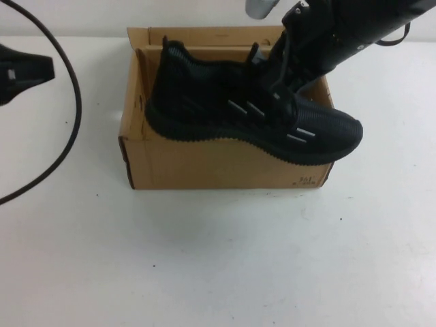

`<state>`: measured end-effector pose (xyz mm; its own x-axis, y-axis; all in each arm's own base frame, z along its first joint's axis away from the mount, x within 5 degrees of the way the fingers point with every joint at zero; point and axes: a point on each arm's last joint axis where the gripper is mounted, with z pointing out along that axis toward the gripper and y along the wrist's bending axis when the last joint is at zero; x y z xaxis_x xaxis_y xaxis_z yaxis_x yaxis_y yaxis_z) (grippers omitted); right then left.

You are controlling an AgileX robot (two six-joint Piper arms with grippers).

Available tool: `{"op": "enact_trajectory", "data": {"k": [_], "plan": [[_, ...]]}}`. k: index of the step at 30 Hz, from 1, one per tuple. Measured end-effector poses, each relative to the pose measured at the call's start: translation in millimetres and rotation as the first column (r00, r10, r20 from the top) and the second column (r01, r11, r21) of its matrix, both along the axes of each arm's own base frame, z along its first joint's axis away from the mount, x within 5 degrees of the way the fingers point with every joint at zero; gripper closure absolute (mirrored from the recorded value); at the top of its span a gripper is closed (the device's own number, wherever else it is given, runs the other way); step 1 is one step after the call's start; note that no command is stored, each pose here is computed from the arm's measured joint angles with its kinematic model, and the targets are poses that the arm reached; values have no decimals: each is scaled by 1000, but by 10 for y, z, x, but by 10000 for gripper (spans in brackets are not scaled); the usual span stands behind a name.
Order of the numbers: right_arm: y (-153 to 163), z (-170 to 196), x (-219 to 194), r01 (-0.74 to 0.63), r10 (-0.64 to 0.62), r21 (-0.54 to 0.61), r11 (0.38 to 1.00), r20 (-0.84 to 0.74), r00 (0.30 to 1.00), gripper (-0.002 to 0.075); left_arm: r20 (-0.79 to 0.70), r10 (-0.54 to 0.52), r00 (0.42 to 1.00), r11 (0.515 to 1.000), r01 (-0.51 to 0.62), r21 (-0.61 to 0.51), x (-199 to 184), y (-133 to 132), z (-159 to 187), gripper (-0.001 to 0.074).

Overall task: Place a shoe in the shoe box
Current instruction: Place the shoe in the shoe box

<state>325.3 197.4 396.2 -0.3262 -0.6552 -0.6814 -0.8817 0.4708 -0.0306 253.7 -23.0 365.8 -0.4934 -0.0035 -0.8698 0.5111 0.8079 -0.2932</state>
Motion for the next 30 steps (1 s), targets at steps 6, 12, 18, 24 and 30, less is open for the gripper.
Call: {"op": "enact_trajectory", "data": {"k": [6,12,18,24,30], "plan": [[-48,65,306,27,-28,8,1000,46,999,715,-47,-47,998,999,48,22,-51,19,-41,707],[97,55,644,-67,71,-36,997,126,990,715,-96,-90,991,996,92,16,-96,-6,-85,734],[235,-202,1003,-84,94,-64,994,171,981,715,-117,-96,988,995,99,16,-109,-9,-132,736],[347,-639,1300,-63,74,-72,995,158,985,715,-118,-96,988,995,98,15,-110,-9,-132,736],[412,-995,1476,-43,54,-77,996,142,988,715,-120,-99,988,995,102,14,-113,-11,-133,736]]}}
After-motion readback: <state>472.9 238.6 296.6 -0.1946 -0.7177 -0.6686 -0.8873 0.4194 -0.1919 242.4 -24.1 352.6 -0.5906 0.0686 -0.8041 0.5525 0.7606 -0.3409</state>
